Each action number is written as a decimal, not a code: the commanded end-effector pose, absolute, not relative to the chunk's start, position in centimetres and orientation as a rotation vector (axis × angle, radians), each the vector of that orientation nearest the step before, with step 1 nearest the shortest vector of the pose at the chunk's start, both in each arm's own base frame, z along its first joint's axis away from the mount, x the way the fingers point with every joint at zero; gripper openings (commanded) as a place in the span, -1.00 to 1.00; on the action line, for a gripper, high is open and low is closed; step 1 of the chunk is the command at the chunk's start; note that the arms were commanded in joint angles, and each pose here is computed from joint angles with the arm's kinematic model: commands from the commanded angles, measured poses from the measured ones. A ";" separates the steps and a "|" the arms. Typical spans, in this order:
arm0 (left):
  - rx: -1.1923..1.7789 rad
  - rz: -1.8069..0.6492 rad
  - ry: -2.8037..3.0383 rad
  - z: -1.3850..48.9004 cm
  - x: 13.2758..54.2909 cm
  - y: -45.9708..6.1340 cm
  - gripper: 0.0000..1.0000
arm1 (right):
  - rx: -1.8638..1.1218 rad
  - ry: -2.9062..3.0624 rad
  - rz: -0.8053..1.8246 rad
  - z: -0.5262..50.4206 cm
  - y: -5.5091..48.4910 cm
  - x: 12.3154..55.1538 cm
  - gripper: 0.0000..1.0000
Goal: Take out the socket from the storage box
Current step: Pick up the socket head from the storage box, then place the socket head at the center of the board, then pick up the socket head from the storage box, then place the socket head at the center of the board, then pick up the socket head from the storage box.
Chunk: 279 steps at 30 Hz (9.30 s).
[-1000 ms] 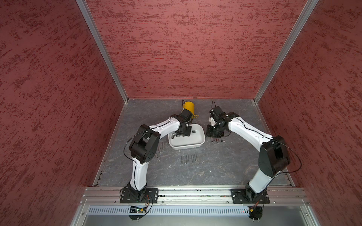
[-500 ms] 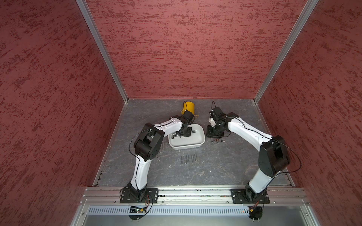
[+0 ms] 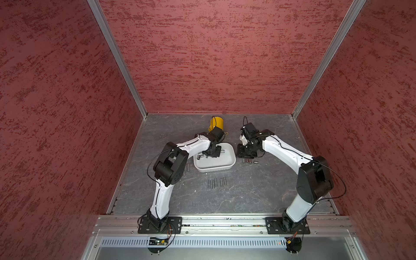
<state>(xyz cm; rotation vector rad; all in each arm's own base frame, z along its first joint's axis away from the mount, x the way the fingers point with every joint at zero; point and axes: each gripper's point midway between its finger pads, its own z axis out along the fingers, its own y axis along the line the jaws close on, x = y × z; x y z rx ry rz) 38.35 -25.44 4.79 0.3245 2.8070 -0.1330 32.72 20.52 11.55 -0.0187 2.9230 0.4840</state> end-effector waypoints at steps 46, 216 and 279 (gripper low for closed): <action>-0.866 0.127 2.756 2.2 21.4 -3.1 -0.23 | -0.077 2.865 0.495 12.2 20.7 33.8 -0.11; 0.132 -0.228 2.874 8.7 37.5 -23.0 -0.24 | 0.361 2.703 0.204 10.7 6.3 33.8 -0.01; -0.101 -0.228 2.907 8.4 18.6 -18.3 -0.90 | 0.328 2.734 0.289 10.1 7.5 34.0 -0.01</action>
